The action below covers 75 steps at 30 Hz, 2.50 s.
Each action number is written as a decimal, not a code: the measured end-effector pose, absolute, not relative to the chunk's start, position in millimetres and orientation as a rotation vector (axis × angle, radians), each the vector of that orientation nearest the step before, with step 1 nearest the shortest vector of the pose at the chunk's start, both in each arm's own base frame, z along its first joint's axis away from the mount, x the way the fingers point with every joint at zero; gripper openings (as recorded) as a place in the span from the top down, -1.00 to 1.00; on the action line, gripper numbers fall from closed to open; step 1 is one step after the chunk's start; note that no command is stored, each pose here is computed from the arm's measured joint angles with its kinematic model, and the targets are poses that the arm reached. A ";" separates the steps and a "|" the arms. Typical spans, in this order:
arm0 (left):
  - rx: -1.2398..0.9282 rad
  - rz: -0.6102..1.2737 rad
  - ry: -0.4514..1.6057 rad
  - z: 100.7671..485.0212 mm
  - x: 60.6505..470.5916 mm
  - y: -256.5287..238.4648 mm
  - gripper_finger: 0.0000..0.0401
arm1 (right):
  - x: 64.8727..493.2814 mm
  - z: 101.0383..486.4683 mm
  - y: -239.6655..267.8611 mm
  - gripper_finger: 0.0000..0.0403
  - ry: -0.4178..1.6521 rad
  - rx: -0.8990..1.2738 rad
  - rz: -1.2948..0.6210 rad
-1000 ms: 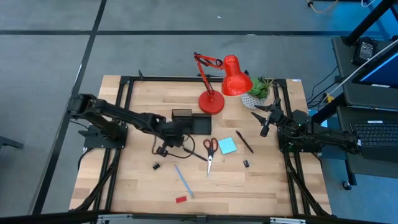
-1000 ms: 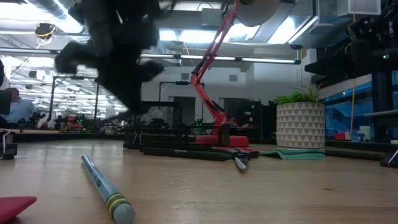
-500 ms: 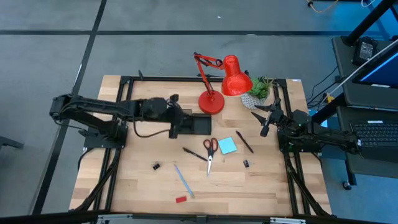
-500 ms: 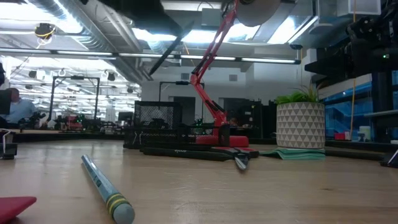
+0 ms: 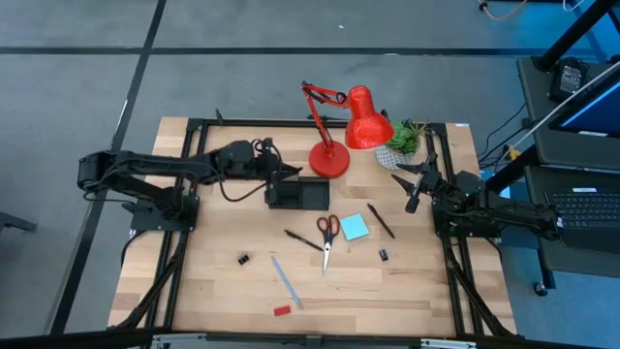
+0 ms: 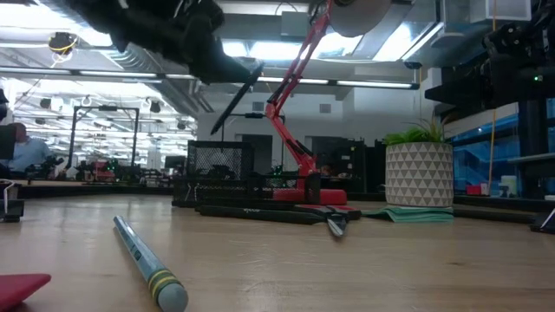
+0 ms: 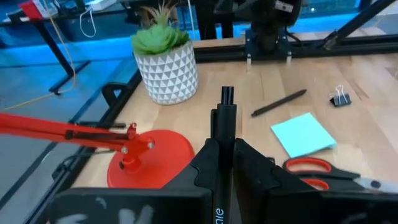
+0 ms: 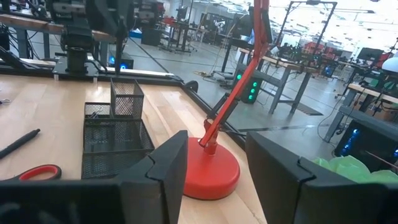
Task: Pick and place office supplies into organizer
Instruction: Put the left black pen into the black desk organizer
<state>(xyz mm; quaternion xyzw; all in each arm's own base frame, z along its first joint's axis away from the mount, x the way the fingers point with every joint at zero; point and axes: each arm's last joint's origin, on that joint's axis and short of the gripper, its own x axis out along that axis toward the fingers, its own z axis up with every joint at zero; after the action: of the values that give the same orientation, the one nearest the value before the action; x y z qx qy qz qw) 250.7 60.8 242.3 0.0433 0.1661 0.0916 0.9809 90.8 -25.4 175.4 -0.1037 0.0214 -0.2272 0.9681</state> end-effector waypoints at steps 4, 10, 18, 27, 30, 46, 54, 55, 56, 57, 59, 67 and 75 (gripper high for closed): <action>0.087 0.194 0.323 231.3 246.3 62.4 0.87 | 90.7 175.3 -25.4 0.18 0.043 -0.209 -0.459; 0.089 0.216 0.293 212.2 238.5 61.0 0.87 | 90.8 175.1 -25.4 0.18 0.046 -0.209 -0.458; 0.068 0.282 0.286 195.2 227.2 66.3 0.87 | 90.8 175.0 -25.4 0.18 0.046 -0.207 -0.459; 0.053 0.293 0.278 185.1 220.3 66.7 0.87 | 90.8 175.0 -25.4 0.18 0.046 -0.207 -0.459; 0.040 0.295 0.282 181.0 217.8 65.9 0.87 | 90.8 175.0 -25.4 0.18 0.046 -0.208 -0.459; 0.019 0.291 0.338 149.5 234.2 70.3 0.87 | 90.8 175.1 -25.4 0.18 0.046 -0.210 -0.458; 0.049 0.285 0.343 145.3 237.0 71.1 0.87 | 90.8 175.1 -25.4 0.18 0.046 -0.210 -0.459; 0.050 0.285 0.342 145.3 237.0 71.1 0.87 | 90.8 175.1 -25.4 0.18 0.046 -0.210 -0.459; 0.051 0.285 0.340 145.5 237.1 71.1 0.87 | 90.8 175.1 -25.4 0.18 0.046 -0.210 -0.458; 0.053 0.285 0.338 145.6 237.2 71.2 0.87 | 90.8 175.1 -25.4 0.18 0.046 -0.210 -0.459; 0.054 0.285 0.334 145.8 237.3 71.2 0.85 | 90.8 175.1 -25.4 0.18 0.046 -0.210 -0.459; 0.056 0.287 0.319 147.4 238.1 71.4 0.63 | 90.8 175.1 -25.4 0.18 0.046 -0.210 -0.459; 0.080 0.287 0.284 155.3 237.0 71.1 0.52 | 90.8 175.1 -25.4 0.18 0.046 -0.210 -0.458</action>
<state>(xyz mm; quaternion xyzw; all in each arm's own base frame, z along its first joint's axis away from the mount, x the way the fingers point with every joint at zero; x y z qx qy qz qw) 237.0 71.1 155.3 0.0400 0.1408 0.1426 0.9789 90.8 -25.4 175.1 -0.1038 0.0229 -0.2268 0.9681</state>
